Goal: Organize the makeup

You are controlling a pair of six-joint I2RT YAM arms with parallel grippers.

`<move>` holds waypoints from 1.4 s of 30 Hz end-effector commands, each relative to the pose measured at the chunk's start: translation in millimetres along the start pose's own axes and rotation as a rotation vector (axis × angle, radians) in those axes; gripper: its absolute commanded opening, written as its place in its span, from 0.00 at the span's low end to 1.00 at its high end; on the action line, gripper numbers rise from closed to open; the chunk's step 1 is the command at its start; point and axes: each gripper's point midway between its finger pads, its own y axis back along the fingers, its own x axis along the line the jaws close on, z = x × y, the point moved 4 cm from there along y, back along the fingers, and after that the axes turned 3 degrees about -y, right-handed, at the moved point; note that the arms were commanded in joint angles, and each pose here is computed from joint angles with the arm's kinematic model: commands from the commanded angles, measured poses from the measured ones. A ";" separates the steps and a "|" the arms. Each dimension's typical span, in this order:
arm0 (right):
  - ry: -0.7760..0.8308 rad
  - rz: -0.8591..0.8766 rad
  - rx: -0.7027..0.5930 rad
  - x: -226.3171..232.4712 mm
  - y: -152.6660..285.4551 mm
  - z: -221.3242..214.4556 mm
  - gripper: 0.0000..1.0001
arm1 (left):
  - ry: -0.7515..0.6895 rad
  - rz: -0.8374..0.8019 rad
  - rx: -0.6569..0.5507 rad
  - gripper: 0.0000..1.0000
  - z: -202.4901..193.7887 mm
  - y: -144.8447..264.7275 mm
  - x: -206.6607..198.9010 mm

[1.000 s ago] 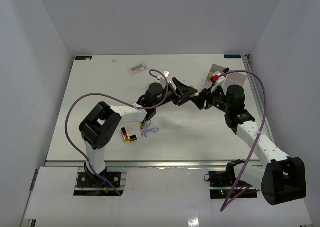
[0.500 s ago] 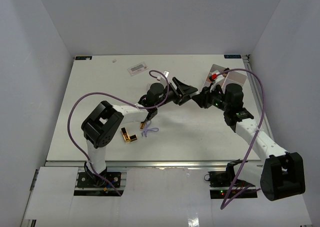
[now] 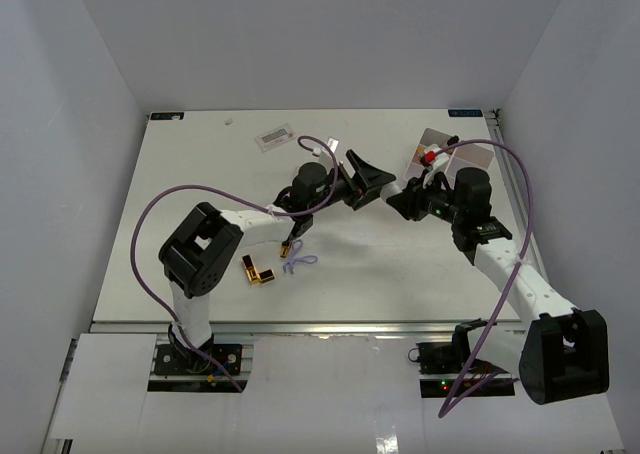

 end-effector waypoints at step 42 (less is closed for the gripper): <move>0.643 -0.157 0.625 -186.6 -27.1 59.5 0.15 | -1.004 0.375 -0.174 0.98 97.9 227.2 -29.0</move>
